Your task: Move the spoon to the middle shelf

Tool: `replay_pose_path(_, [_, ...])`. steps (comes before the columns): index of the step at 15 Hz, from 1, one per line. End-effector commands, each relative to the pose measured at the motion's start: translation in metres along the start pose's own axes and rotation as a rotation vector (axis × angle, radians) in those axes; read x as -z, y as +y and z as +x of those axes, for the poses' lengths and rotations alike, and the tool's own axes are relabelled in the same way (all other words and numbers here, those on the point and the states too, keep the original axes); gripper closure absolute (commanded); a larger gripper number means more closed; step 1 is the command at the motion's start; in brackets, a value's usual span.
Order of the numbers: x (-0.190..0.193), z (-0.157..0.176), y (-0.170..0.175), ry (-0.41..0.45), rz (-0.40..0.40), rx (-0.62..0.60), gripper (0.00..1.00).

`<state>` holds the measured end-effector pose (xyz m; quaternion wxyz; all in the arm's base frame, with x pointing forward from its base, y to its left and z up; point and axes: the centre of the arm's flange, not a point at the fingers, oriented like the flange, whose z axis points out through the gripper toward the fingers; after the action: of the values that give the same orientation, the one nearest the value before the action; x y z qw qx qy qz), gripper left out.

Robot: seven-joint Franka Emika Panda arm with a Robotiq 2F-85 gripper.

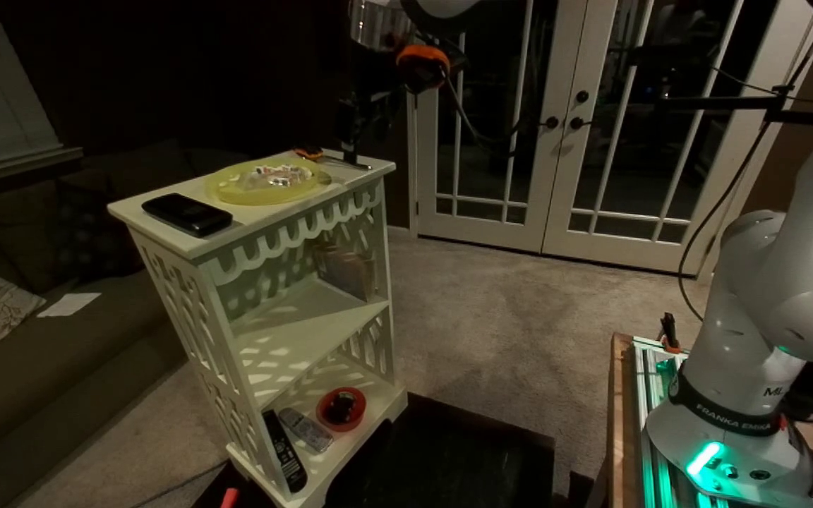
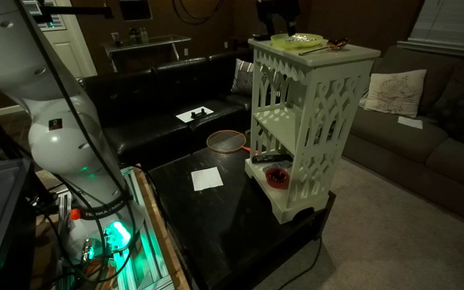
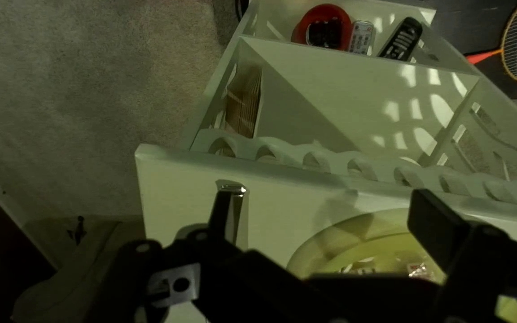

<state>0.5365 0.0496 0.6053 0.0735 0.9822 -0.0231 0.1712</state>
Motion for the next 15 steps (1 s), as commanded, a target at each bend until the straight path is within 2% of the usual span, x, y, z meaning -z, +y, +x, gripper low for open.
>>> replay_pose_path(1, [0.0, 0.001, -0.001, 0.001, 0.001, 0.0, 0.0])
replay_pose_path(3, [-0.005, 0.013, 0.004, 0.027, 0.037, 0.004, 0.0])
replay_pose_path(7, [-0.022, 0.043, 0.02, 0.134, 0.051, -0.014, 0.0])
replay_pose_path(12, [-0.047, 0.064, 0.035, 0.203, 0.088, 0.011, 0.0])
replay_pose_path(13, [-0.05, 0.067, 0.038, 0.208, 0.088, 0.014, 0.07])
replay_pose_path(15, [-0.055, 0.071, 0.045, 0.216, 0.093, 0.016, 0.13])
